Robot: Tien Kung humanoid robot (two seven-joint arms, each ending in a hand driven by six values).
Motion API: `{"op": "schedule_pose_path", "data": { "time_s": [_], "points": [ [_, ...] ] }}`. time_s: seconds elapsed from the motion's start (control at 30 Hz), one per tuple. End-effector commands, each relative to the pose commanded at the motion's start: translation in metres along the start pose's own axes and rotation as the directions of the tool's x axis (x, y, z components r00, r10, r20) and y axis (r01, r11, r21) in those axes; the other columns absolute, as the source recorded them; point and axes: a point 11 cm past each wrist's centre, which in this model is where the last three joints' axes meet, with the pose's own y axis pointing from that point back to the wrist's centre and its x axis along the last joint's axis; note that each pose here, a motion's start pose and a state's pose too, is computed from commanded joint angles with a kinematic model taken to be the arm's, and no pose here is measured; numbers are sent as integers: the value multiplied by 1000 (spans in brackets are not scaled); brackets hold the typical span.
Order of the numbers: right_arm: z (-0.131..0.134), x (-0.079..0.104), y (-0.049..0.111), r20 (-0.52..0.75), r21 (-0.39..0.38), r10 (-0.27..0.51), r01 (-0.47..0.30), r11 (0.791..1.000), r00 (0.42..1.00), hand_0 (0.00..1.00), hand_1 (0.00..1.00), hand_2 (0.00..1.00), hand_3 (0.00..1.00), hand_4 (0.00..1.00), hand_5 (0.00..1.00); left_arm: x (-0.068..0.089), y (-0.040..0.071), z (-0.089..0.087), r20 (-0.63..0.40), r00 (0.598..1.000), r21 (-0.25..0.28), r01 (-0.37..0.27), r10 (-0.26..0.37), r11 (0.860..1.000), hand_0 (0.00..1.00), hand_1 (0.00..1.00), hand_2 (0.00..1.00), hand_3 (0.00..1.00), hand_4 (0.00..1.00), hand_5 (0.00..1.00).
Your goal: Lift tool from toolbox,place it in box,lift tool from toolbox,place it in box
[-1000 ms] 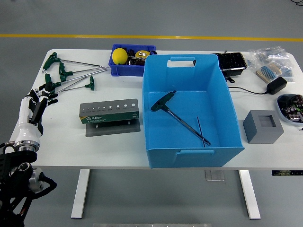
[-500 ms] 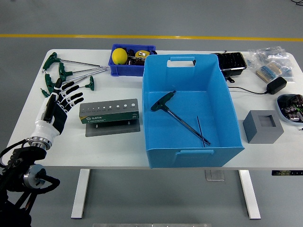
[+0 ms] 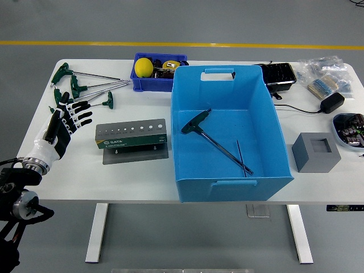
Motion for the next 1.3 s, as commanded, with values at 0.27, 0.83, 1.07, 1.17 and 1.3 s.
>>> {"op": "schedule_pose_path", "data": {
  "time_s": [0.27, 0.83, 1.07, 1.17, 1.3],
  "points": [
    [-3, 0, 0, 3, 5, 0, 0, 1000, 1000, 663, 627, 705, 574, 828, 746, 3, -3, 9, 9, 1000, -43, -12, 12, 999, 754, 777, 796, 695, 998, 876],
    [-4, 0, 0, 2, 4, -2, 2, 1000, 1000, 664, 626, 704, 574, 826, 749, -8, -6, 18, 6, 1000, -60, 26, -26, 998, 755, 773, 796, 700, 998, 925],
    [-4, -1, 0, -1, 2, -3, 3, 1000, 1000, 664, 626, 704, 574, 826, 750, -7, -7, 19, 10, 1000, -61, 24, -24, 998, 754, 775, 796, 701, 998, 925],
    [-4, -1, 0, -2, 2, -3, 3, 1000, 1000, 664, 626, 704, 574, 826, 750, -7, -7, 19, 10, 1000, -60, 24, -23, 998, 754, 775, 796, 701, 998, 925],
    [-4, -1, 0, -4, 2, -3, 3, 1000, 1000, 663, 627, 704, 574, 826, 750, -8, -7, 18, 15, 1000, -57, 24, -23, 998, 756, 777, 801, 702, 998, 925]
  ]
}}
